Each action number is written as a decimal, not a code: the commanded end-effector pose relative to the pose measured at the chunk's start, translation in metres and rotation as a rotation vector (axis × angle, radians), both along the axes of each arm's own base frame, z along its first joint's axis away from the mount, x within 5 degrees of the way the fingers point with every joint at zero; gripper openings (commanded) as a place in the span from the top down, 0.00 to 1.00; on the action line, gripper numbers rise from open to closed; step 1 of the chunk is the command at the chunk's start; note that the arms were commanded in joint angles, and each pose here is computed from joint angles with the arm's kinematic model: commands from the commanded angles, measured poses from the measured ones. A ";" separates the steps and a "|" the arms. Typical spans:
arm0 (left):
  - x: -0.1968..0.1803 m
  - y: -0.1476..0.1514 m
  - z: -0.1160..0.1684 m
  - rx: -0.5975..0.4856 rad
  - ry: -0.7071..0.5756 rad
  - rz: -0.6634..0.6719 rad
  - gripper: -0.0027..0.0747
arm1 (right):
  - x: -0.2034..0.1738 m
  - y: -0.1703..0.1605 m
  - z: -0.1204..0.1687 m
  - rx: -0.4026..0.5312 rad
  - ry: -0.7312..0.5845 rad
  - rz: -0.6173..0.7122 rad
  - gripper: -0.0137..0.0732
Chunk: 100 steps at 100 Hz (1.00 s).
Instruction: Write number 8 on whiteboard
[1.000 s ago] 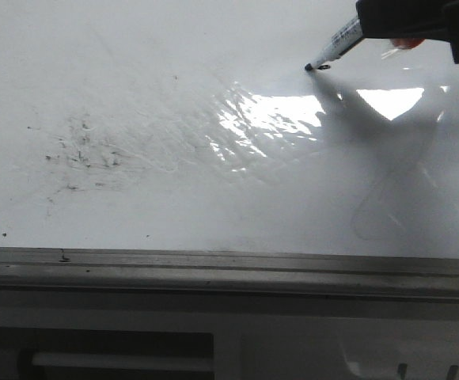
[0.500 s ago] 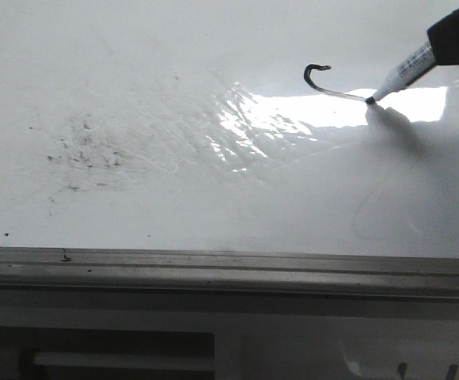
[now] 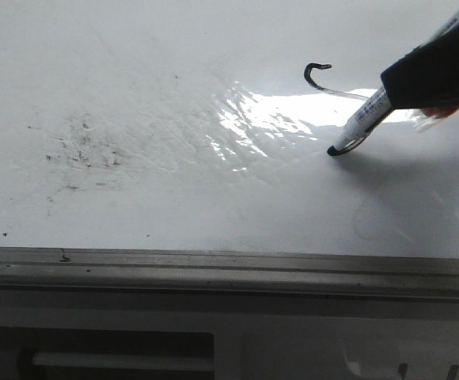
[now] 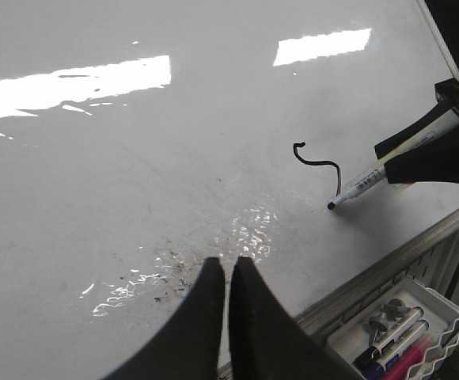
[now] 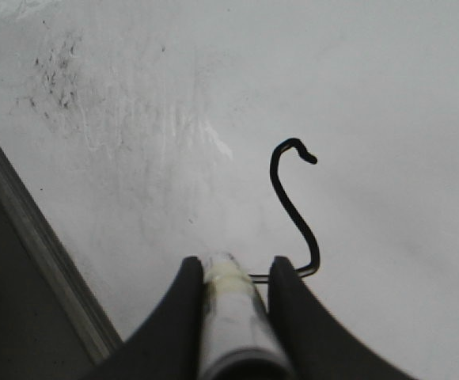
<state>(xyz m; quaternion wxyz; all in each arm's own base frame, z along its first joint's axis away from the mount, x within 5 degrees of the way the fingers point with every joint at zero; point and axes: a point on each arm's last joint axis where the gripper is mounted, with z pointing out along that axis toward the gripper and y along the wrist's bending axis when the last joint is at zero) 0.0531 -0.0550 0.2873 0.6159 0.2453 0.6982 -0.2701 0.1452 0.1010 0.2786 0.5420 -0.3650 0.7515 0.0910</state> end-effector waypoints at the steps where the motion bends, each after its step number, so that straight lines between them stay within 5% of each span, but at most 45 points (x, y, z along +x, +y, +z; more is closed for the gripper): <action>1: 0.002 0.003 0.013 -0.065 -0.028 0.039 0.99 | 0.012 -0.001 0.021 0.027 -0.115 -0.034 0.89; 34: 0.002 0.003 0.013 -0.066 -0.029 0.040 0.99 | 0.024 -0.015 0.044 0.052 -0.181 -0.128 0.89; 86: 0.002 0.003 0.013 -0.066 -0.029 0.040 0.99 | 0.026 0.003 0.039 0.053 -0.171 -0.053 0.89; 100: 0.002 0.003 0.013 -0.066 -0.029 0.040 0.99 | 0.007 -0.002 0.060 0.090 -0.221 -0.024 0.89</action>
